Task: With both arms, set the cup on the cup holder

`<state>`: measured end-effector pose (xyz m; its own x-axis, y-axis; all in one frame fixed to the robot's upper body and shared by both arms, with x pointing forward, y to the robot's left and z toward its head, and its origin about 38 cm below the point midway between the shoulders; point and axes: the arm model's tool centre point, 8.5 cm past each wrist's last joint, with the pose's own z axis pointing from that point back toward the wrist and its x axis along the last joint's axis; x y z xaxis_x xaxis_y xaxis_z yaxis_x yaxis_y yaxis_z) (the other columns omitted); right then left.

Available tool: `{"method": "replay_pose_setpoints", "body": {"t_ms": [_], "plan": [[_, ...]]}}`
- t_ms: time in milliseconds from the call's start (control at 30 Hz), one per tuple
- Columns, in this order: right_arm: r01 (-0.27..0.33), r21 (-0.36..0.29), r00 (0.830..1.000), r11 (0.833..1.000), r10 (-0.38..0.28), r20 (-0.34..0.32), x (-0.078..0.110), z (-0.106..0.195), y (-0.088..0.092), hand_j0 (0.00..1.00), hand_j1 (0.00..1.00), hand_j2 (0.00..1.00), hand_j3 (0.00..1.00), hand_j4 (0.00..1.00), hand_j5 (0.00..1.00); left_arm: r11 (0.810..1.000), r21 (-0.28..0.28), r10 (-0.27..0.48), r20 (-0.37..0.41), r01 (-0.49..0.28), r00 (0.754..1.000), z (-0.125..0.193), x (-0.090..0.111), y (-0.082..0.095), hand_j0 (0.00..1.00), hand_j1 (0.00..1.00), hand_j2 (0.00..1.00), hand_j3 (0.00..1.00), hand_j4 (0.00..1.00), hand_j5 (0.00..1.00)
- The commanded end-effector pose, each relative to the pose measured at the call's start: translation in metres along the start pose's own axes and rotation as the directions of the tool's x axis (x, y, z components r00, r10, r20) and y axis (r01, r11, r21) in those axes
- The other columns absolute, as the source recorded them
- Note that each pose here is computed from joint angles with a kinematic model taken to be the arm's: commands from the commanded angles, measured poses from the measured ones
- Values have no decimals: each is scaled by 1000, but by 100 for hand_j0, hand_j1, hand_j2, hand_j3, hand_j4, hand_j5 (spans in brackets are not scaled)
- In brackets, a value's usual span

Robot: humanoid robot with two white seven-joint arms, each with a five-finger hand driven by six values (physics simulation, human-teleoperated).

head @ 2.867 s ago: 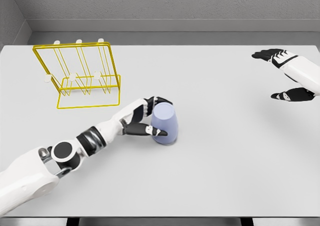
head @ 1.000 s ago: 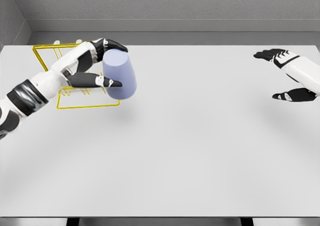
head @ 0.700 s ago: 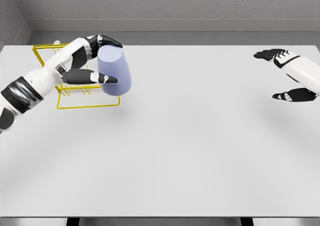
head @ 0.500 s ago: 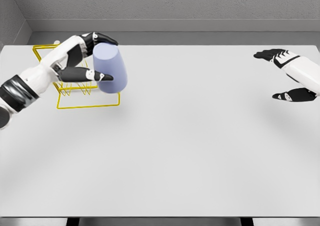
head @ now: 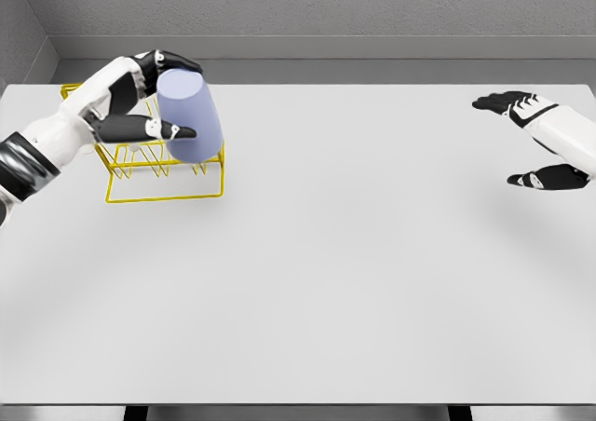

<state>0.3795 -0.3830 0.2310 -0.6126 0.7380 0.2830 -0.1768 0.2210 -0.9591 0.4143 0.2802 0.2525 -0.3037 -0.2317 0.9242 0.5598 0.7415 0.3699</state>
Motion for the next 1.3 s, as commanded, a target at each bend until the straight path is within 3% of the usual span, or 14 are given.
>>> {"method": "replay_pose_setpoints", "body": {"t_ms": [0, 667, 900, 1267], "plan": [[6, -4, 1000, 1000, -6, 1, 0, 0, 0, 100, 100, 100, 100, 100, 100, 1000, 9, -1, -6, 1, 1000, 1, -2, 3, 65, 65, 65, 65, 65, 65], [5, -4, 1000, 1000, -5, 2, 1, 0, -1, 100, 100, 100, 100, 100, 100, 999, 35, 19, -27, -18, 999, -1, -13, 8, 68, 68, 68, 68, 68, 68], [5, -4, 1000, 1000, -5, 2, 1, 0, -1, 100, 100, 100, 100, 100, 100, 999, 34, 20, -38, -18, 999, -1, -15, 7, 90, 90, 90, 90, 90, 90], [6, -4, 1000, 1000, -6, 1, 0, 0, 0, 100, 100, 100, 100, 100, 100, 1000, 28, 15, -29, -14, 999, -2, -12, 6, 97, 97, 97, 97, 97, 97]]}}
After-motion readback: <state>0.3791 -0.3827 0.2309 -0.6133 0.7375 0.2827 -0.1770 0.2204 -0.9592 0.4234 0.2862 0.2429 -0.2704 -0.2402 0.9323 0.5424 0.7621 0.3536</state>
